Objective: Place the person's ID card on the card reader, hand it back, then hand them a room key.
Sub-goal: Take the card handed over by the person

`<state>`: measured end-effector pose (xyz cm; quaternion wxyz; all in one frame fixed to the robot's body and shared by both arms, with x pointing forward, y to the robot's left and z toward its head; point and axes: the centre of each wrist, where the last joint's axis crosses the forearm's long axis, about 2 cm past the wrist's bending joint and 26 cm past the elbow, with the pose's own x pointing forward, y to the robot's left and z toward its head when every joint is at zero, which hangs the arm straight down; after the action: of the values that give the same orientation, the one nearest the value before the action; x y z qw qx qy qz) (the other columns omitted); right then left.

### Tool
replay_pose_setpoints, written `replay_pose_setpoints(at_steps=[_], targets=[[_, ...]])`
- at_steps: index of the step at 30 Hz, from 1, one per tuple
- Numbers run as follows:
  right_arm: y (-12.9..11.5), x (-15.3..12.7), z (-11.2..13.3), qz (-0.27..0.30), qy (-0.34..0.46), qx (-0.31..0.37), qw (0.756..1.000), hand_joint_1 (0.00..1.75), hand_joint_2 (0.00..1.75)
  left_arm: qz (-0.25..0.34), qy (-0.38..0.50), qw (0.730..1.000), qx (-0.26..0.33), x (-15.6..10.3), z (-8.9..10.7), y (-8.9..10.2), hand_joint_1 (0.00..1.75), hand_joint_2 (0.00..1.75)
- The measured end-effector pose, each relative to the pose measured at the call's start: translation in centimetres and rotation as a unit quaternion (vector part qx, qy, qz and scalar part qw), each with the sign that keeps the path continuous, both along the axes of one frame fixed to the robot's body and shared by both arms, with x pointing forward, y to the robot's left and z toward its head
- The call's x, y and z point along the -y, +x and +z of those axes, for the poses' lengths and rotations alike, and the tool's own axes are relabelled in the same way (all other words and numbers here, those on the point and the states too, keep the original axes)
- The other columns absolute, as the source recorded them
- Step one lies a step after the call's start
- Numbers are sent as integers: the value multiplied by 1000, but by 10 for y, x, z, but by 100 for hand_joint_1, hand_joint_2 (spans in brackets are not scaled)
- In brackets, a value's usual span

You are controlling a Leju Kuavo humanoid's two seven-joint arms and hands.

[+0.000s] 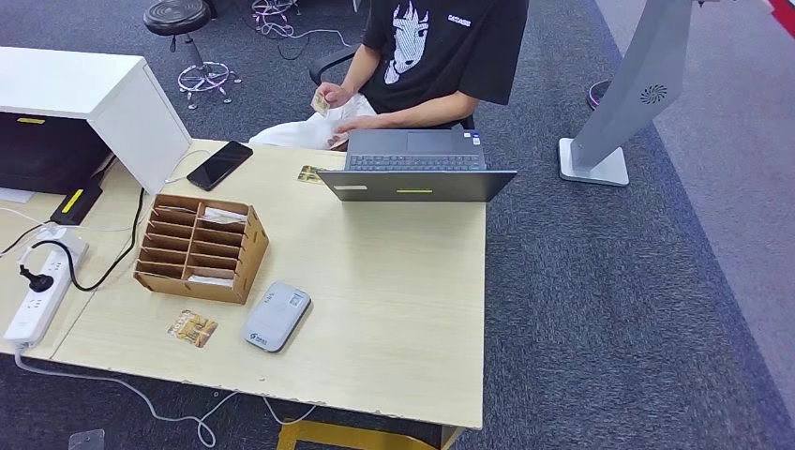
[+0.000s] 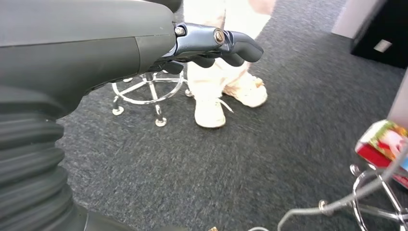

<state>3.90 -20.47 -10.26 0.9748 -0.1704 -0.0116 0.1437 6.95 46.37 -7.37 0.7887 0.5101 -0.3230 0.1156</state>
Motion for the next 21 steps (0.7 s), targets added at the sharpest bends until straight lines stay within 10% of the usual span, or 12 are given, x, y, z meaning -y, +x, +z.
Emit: replay_pose_setpoints(at_steps=[9, 13, 21], targets=[[-1, 0, 0, 37, 5, 5, 999, 0, 175, 97, -58, 990, -89, 18, -13, -71, 0, 175], [0, 2, -1, 54, 3, 5, 999, 0, 175, 169, -137, 963, -161, 45, -21, -79, 0, 175], [-1, 4, -1, 61, -1, 11, 998, 0, 175, 131, -130, 971, -149, 59, -24, -81, 0, 175]])
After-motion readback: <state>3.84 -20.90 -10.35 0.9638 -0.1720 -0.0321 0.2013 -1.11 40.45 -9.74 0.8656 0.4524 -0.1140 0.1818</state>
